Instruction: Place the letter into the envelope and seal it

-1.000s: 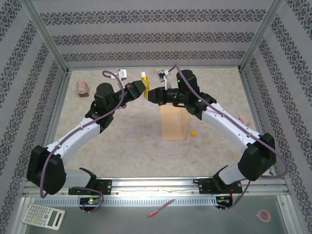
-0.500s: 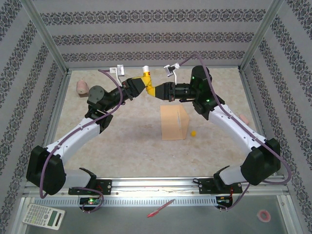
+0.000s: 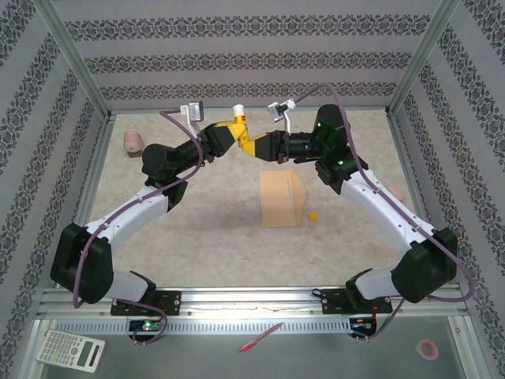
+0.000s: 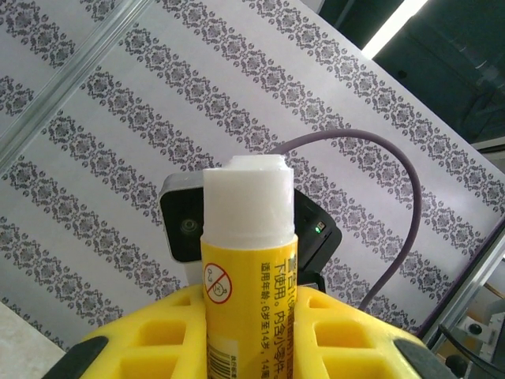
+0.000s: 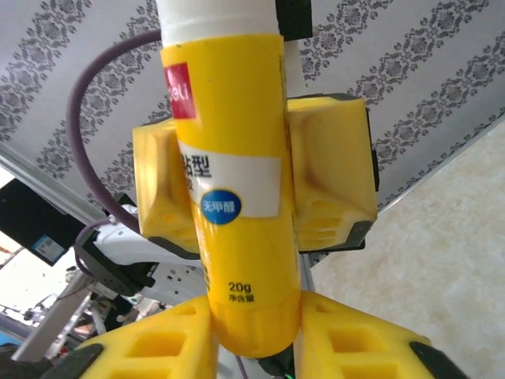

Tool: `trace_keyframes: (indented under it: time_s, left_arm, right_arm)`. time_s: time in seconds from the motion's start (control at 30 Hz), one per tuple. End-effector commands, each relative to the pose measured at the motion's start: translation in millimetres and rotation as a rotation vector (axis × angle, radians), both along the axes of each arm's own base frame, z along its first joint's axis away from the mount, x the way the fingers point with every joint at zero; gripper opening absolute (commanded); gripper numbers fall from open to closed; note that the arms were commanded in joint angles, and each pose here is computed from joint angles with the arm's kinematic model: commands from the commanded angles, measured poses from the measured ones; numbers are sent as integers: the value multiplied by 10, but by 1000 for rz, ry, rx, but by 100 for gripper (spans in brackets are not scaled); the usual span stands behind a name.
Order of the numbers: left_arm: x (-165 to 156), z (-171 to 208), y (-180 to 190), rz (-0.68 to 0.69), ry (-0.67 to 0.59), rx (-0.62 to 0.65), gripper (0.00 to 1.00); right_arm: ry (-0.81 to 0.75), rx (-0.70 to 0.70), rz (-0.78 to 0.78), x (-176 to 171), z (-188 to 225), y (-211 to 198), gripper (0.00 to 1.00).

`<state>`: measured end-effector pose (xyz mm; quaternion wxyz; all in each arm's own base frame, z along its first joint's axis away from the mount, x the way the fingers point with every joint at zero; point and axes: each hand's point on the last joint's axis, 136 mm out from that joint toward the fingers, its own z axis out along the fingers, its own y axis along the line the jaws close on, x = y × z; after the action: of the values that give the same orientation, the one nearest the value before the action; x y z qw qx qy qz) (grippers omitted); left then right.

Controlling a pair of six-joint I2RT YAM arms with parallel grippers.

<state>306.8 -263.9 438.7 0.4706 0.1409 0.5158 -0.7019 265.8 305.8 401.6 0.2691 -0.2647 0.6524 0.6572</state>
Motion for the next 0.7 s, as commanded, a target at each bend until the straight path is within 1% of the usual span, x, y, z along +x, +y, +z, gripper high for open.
trace_keyframes:
  time_s: [0.0,0.03,0.07,0.13,0.23,0.37,0.43,0.57,0.67]
  left_arm:
    - [-210,20,-70,-49,-77,67,0]
    - [-176,-4,-59,-25,-65,81,0]
    - [-138,-37,-52,-1,-52,98,0]
    - [-64,-101,-30,59,-27,140,0]
    - [74,-218,32,161,22,202,0]
    - [254,-353,140,280,105,251,0]
    - [348,-446,207,338,171,265,0]
    - [450,-554,272,389,246,254,0]
    - [484,-603,264,385,281,234,0]
  right_arm:
    - [-121,3,-133,90,293,-124,39]
    - [-122,-30,-176,134,242,-149,44]
    - [-124,-61,-209,162,187,-167,47]
    - [-148,-143,-290,204,82,-205,48]
    - [-183,-255,-367,227,-75,-195,49]
    - [-198,-323,-405,244,-225,-126,50]
    - [-205,-357,-406,244,-305,-63,50]
    - [-212,-422,-421,278,-466,46,49]
    - [-224,-459,-426,297,-563,131,48]
